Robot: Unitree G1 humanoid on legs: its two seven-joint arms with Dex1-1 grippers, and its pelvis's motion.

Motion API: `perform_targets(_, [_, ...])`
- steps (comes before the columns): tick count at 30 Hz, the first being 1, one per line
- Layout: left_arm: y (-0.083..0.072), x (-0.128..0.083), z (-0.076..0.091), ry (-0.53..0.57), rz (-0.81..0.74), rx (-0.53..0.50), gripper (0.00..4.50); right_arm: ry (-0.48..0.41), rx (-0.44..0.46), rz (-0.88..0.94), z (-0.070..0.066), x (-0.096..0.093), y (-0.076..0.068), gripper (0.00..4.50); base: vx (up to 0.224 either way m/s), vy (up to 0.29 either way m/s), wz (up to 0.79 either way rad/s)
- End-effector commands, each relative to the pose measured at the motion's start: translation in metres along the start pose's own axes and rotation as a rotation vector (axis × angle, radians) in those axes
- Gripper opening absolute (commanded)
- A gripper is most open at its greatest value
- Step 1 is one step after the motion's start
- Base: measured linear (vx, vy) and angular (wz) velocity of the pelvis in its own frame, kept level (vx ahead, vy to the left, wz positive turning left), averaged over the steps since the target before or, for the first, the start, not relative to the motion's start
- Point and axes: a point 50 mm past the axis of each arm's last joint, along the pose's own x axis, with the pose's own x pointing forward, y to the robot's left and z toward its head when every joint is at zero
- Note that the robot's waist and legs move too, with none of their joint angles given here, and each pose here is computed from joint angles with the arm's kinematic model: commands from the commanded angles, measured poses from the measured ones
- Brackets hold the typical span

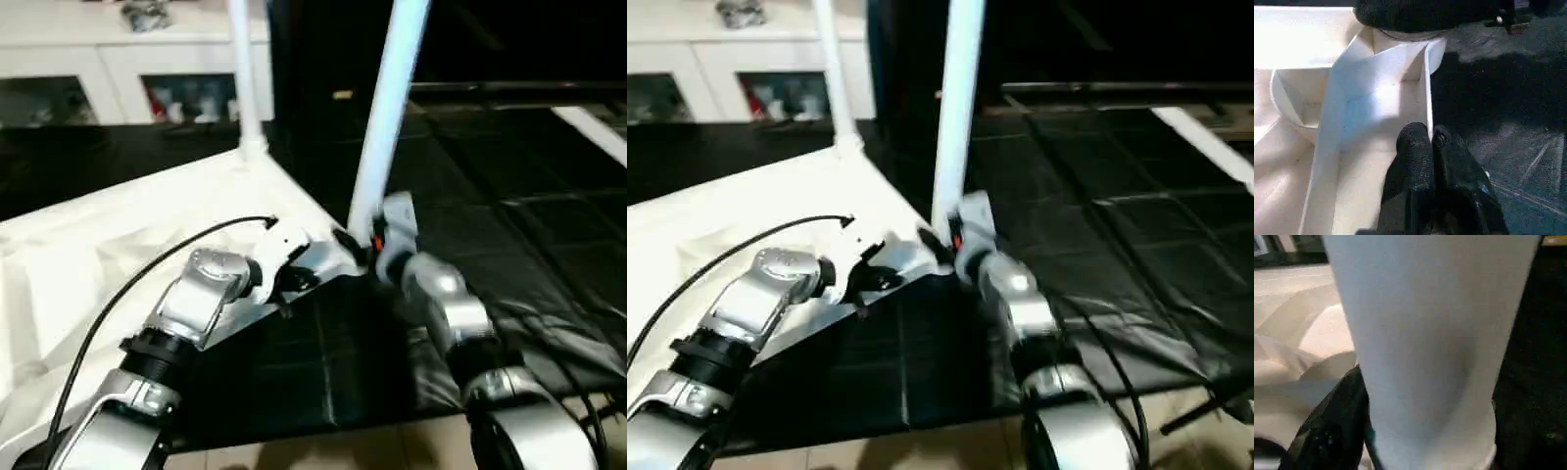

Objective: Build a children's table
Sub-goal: Rotate leg to tighten

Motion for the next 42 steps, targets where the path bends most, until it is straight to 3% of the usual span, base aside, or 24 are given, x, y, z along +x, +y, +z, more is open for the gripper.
perform_targets(1, [0.004,-0.004,0.017,-0.054,-0.025,0.082,0.00,0.019,-0.002,0.015,-0.009,-0.008,-0.002,3.70,0.000,0.000,0.00])
perform_targets(6, [0.006,-0.006,0.012,-0.061,-0.088,0.126,0.00,-0.051,-0.004,0.057,-0.007,-0.028,-0.011,4.14,0.000,0.000,0.00])
perform_targets(10, [0.006,-0.008,0.008,-0.060,-0.143,0.144,0.00,-0.040,0.007,0.087,-0.011,-0.046,-0.019,4.41,0.000,0.000,0.00])
perform_targets(18, [0.007,-0.013,-0.005,0.004,-0.282,0.241,0.00,-0.051,-0.069,0.254,0.002,-0.079,-0.032,4.41,0.000,0.000,0.00])
perform_targets(24, [0.004,-0.018,-0.008,0.015,-0.387,0.272,0.00,0.015,-0.151,0.398,0.011,-0.085,-0.029,4.41,0.000,0.000,0.00])
perform_targets(30, [0.002,-0.021,-0.009,0.052,-0.487,0.338,0.00,0.125,-0.227,0.617,0.013,-0.088,-0.014,4.41,0.000,0.000,0.00])
perform_targets(36, [-0.001,-0.021,-0.008,0.072,-0.530,0.383,0.00,0.146,-0.233,0.664,0.014,-0.079,-0.011,4.41,0.000,0.000,0.00])
perform_targets(38, [-0.002,-0.021,-0.007,0.070,-0.535,0.387,0.00,0.142,-0.220,0.675,0.014,-0.078,-0.010,4.05,0.000,0.000,0.00])
perform_targets(42, [-0.004,-0.021,-0.007,0.071,-0.560,0.401,0.00,0.147,-0.202,0.712,0.013,-0.078,-0.007,3.76,0.000,0.000,0.00])
